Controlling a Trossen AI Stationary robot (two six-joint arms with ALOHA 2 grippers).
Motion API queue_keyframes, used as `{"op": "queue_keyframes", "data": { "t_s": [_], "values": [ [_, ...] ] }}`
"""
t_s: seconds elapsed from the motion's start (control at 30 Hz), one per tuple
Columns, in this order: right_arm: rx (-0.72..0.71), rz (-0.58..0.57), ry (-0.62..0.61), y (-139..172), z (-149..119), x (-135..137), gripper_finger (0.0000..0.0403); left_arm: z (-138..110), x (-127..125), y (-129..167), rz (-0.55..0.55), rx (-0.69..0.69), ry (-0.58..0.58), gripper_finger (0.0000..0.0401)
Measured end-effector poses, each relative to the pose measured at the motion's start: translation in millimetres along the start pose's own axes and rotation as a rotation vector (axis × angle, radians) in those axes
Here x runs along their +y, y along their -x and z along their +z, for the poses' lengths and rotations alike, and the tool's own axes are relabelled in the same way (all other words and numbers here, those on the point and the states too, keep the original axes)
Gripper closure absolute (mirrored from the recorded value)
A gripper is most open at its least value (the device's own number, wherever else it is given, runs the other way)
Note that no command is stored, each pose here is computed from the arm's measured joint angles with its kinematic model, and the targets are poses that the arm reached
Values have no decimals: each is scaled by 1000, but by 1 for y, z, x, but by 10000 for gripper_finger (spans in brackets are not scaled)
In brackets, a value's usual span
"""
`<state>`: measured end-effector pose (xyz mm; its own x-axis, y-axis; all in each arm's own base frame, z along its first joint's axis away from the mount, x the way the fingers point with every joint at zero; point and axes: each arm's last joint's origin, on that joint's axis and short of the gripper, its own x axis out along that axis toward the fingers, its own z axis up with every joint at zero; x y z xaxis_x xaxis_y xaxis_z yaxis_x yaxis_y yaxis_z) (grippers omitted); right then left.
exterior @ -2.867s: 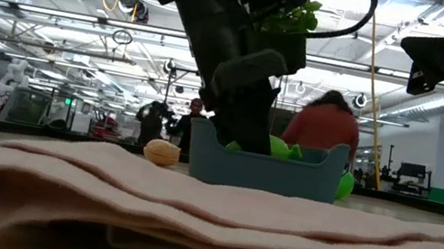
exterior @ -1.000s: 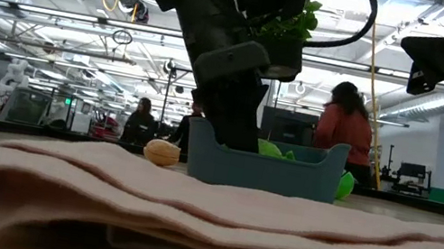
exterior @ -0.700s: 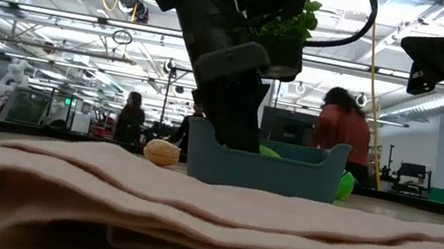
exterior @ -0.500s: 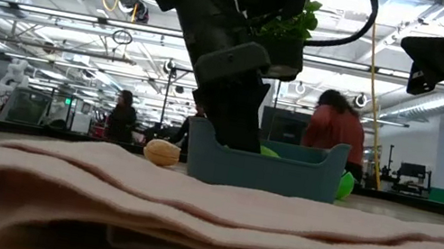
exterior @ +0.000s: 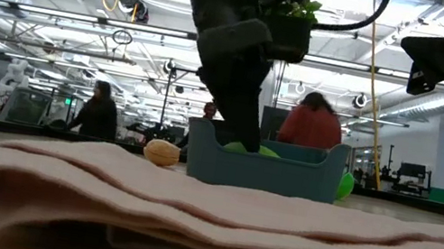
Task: Pick and placing Produce into tupperware
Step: Put the green pear into the blue bin
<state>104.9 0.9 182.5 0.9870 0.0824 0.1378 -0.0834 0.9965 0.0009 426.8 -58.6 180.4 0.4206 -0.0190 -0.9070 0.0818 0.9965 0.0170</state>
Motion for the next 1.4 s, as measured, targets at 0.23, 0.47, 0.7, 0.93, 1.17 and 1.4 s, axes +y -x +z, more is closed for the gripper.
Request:
{"op": "queue_keyframes", "data": {
  "t_s": [0.23, 0.47, 0.7, 0.93, 1.17, 1.4],
  "values": [
    [0, 0, 0, 0, 0, 0, 403, 11, 2, 26, 52, 16, -49, 109],
    [2, 0, 0, 0, 0, 0, 403, 19, 2, 41, 65, -49, -49, 138],
    [4, 0, 0, 0, 0, 0, 403, 15, 3, 37, 66, -19, -50, 274],
    [3, 0, -5, 0, 0, 0, 403, 14, 1, 37, 12, -17, -83, 391],
    [3, 0, -12, 0, 0, 0, 403, 11, 2, 39, 15, 16, -108, 371],
    [5, 0, -10, 0, 0, 0, 403, 6, 6, 83, 117, 16, -105, 362]
  ]
}}
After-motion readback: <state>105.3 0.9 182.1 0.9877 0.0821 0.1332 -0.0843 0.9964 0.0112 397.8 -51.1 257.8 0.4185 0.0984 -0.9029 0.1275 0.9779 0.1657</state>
